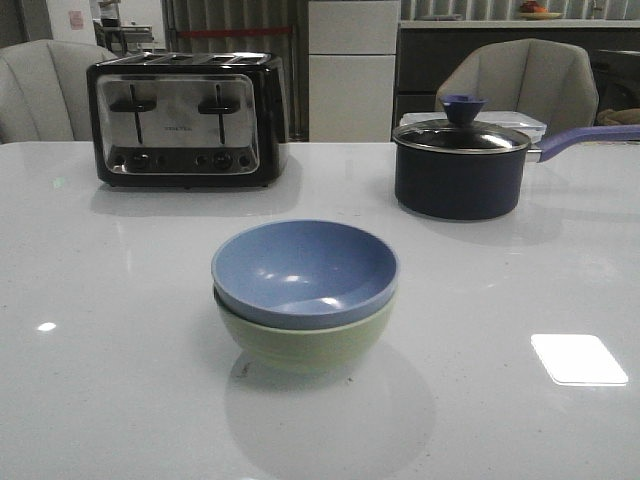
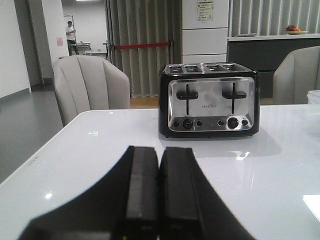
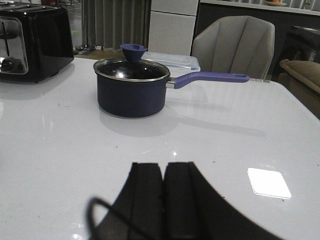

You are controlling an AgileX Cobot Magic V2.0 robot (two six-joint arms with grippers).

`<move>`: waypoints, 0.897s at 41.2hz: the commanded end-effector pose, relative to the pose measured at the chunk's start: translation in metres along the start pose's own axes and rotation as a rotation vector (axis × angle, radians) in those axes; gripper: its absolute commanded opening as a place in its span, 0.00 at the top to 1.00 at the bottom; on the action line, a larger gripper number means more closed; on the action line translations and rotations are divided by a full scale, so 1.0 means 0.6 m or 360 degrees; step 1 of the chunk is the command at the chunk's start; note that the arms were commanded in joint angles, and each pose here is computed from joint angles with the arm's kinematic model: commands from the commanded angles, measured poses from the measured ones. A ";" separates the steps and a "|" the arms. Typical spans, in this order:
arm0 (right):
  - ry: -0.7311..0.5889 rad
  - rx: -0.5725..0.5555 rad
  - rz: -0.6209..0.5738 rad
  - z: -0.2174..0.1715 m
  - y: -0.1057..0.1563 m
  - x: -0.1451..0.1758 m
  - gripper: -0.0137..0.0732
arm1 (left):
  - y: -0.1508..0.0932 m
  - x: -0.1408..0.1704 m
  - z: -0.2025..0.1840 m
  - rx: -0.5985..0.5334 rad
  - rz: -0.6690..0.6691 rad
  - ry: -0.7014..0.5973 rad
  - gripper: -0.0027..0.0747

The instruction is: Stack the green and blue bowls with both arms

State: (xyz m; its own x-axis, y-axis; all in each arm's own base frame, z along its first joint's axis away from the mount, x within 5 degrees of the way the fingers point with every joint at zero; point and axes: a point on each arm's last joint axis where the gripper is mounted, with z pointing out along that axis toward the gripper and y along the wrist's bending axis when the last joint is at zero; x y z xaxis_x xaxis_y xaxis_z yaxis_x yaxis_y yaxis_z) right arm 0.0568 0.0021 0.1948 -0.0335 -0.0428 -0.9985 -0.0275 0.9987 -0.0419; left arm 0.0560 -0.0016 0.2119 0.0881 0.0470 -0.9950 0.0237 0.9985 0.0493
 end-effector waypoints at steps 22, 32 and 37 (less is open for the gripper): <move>-0.0250 0.0039 0.0007 -0.005 -0.004 -0.024 0.78 | 0.002 -0.012 -0.003 -0.0017 -0.0025 -0.0156 0.85; -0.0250 0.0043 0.0011 -0.005 -0.004 -0.024 0.78 | 0.002 -0.012 -0.003 -0.0017 -0.0025 -0.0156 0.85; -0.0250 0.0043 0.0010 -0.005 -0.004 -0.024 0.78 | 0.002 -0.012 -0.003 -0.0017 -0.0025 -0.0156 0.85</move>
State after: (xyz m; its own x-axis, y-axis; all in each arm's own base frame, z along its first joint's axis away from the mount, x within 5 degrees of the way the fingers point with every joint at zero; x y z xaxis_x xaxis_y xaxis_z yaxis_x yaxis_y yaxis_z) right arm 0.0569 0.0006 0.1984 0.0059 -0.0283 -0.9996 -0.0091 0.9996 -0.0283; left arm 0.0560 -0.0016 0.2119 0.0881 0.0470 -0.9950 0.0237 0.9985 0.0493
